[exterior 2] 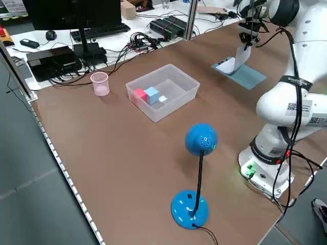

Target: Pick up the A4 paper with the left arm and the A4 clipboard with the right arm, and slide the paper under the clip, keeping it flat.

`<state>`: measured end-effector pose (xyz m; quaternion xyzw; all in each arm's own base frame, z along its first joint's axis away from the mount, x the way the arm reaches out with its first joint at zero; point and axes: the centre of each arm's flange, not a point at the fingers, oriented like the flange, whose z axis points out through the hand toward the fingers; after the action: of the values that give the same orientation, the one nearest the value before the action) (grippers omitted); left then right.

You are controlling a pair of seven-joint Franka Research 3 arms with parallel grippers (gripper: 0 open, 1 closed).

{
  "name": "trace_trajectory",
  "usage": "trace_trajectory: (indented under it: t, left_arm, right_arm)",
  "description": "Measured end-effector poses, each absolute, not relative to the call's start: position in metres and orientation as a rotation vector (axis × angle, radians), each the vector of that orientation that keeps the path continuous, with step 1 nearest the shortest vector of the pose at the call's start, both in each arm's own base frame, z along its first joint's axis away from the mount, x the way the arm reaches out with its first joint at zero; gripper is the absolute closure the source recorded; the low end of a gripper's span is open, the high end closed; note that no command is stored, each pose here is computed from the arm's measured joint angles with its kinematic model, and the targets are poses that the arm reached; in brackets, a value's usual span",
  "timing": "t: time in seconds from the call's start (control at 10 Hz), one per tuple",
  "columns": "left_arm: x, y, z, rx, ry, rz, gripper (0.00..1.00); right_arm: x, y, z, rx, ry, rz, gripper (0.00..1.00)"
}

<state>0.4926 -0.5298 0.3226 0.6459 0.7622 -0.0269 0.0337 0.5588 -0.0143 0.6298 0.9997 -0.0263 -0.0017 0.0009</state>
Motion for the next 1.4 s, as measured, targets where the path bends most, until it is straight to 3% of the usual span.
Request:
trace_trajectory:
  t: [0.1,0.2,0.4,0.8,1.1,1.4]
  left_arm:
    - [0.493,-0.530,0.323,1.993,2.339,-0.081,0.97]
    - [0.493,-0.530,0.323,2.026,2.309,-0.078,0.86]
    - [0.493,-0.530,0.323,2.076,2.261,-0.075,0.53]
    - [0.482,-0.538,0.325,2.168,2.195,-0.039,0.00]
    - [0.468,-0.545,0.346,2.277,2.106,-0.017,0.00]
    - [0.457,-0.534,0.407,2.448,1.933,0.003,0.00]
  right_arm:
    - [0.559,-0.014,0.630,3.139,-0.084,-0.006,0.01]
    - [0.559,-0.014,0.630,3.139,-0.085,-0.006,0.01]
    - [0.559,-0.014,0.630,3.139,-0.086,-0.007,0.01]
    - [0.559,-0.015,0.630,3.139,-0.087,-0.005,0.01]
    - [0.558,-0.014,0.632,3.139,-0.086,0.000,0.01]
    - [0.559,-0.014,0.633,3.138,-0.086,0.017,0.01]
